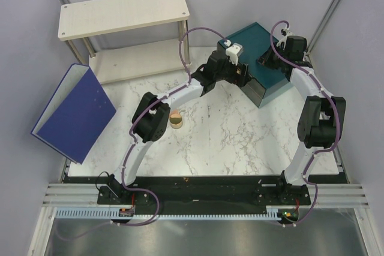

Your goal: Organize the makeup

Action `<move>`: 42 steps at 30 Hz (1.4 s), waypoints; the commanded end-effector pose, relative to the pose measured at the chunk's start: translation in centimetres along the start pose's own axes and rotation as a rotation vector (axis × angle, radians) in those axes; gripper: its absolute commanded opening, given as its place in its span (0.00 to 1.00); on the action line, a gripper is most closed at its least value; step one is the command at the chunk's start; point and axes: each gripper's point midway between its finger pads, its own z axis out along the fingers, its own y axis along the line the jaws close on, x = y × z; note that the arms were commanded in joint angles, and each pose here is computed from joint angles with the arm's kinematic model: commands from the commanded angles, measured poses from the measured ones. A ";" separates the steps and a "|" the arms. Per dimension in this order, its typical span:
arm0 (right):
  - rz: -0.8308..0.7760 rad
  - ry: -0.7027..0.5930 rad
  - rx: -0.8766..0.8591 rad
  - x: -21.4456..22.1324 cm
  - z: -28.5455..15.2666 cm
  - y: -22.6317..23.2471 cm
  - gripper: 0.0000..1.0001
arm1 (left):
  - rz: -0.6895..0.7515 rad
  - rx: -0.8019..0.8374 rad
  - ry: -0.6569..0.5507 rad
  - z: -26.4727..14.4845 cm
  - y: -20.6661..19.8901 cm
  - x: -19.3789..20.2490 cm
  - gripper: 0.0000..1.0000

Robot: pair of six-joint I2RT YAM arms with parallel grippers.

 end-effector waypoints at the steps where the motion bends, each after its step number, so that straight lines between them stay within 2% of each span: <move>1: 0.077 0.249 0.105 8.2 0.6 -3.4 0.11 | -0.057 0.077 -0.166 0.8 -2.7 -4.4 0.99; 9: 0.078 0.251 0.103 8.3 0.5 -3.3 0.11 | -0.068 0.053 -0.121 -0.2 -2.5 -3.9 0.99; 10: 0.077 0.251 0.103 8.3 0.5 -3.3 0.11 | -0.066 0.034 -0.121 -0.8 -2.2 -4.2 0.99; 11: 0.077 0.249 0.103 8.2 0.5 -3.4 0.11 | -0.055 0.025 -0.149 -2.3 -2.5 -6.1 0.99; 12: 0.079 0.250 0.104 8.3 0.5 -3.4 0.11 | -0.058 -0.019 -0.130 -2.9 -1.5 -5.1 0.99; 15: 0.079 0.250 0.103 8.3 0.6 -3.4 0.11 | -0.066 -0.138 -0.128 -5.8 -0.1 -6.3 0.99; 19: 0.078 0.250 0.104 8.3 0.6 -3.5 0.11 | -0.120 -0.179 -0.109 -8.7 1.2 -6.8 0.99; 20: 0.078 0.251 0.104 8.3 0.6 -3.5 0.11 | -0.173 -0.185 -0.095 -9.1 2.1 -6.0 0.99; 23: 0.078 0.251 0.103 8.4 0.6 -3.4 0.11 | -0.306 -0.066 -0.054 -9.8 2.5 -5.4 0.99; 25: 0.079 0.252 0.104 8.4 0.6 -3.4 0.11 | -0.397 0.061 0.001 -9.3 1.9 -4.0 0.99; 26: 0.078 0.251 0.103 8.4 0.6 -3.4 0.11 | -0.523 0.076 0.013 -9.5 2.9 -3.9 0.99; 28: 0.079 0.251 0.106 8.4 0.6 -3.5 0.11 | -0.654 0.191 0.046 -9.0 2.9 -2.6 0.99; 29: 0.078 0.250 0.104 8.4 0.6 -3.5 0.11 | -0.793 0.214 0.068 -9.1 3.4 -2.0 0.99; 30: 0.078 0.250 0.106 8.4 0.6 -3.5 0.11 | -0.840 0.269 0.089 -9.1 2.9 -1.6 0.99; 33: 0.074 0.249 0.108 8.4 0.6 -3.5 0.11 | -0.940 0.298 0.126 -8.4 3.0 -0.2 0.99; 42: 0.071 0.245 0.111 8.3 0.5 -3.6 0.11 | -1.063 0.271 0.222 -6.5 3.8 3.4 0.97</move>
